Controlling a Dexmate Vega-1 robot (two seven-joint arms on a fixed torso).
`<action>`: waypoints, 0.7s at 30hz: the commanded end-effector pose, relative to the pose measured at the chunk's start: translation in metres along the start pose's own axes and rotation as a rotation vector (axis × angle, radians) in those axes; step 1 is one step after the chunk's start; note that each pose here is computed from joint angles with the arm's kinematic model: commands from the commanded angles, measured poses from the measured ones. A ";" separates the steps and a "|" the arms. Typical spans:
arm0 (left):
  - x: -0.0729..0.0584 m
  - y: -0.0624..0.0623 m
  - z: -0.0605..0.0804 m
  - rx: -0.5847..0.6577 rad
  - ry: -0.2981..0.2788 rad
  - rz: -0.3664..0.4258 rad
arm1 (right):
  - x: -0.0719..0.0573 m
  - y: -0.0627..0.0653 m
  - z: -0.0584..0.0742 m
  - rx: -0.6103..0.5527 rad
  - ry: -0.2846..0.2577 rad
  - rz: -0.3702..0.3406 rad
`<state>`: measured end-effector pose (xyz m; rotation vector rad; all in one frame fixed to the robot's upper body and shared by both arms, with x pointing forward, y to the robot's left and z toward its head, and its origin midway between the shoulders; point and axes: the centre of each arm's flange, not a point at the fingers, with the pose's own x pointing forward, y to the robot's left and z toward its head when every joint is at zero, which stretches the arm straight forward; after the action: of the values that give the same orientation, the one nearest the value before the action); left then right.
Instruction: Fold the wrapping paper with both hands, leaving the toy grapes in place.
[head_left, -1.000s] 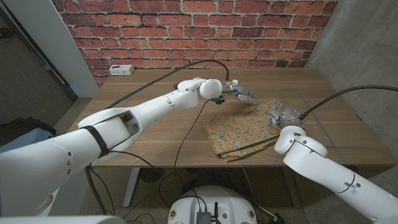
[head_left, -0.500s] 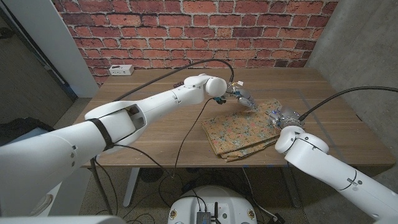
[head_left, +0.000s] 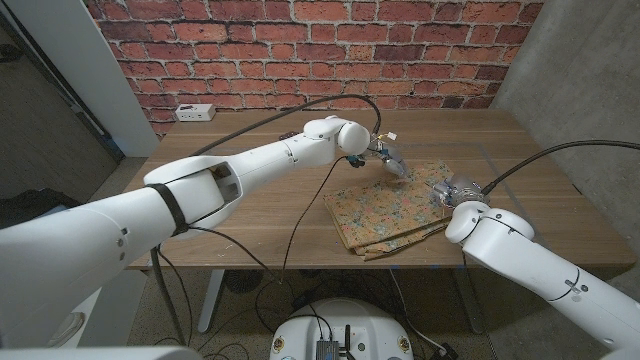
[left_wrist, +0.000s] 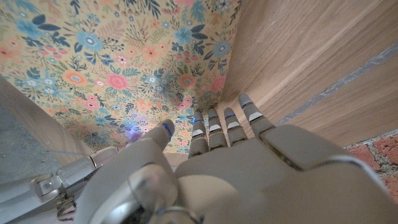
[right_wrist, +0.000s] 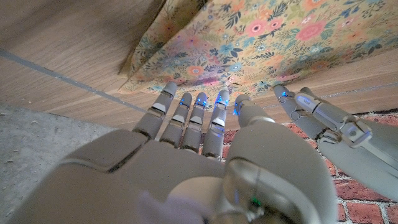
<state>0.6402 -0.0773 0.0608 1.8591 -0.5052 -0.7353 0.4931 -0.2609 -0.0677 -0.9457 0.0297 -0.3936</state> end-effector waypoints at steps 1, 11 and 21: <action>0.007 0.001 0.007 0.043 0.044 -0.069 | 0.002 0.004 -0.004 0.017 0.013 0.066; -0.002 0.001 0.007 0.059 0.049 0.016 | 0.007 0.006 -0.003 0.011 0.033 0.095; -0.041 0.001 0.011 0.065 0.020 0.405 | 0.009 0.005 -0.002 -0.006 0.029 0.094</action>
<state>0.6311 -0.0775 0.0633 1.8926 -0.5857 -0.6202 0.5002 -0.2629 -0.0716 -0.9299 0.0914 -0.3282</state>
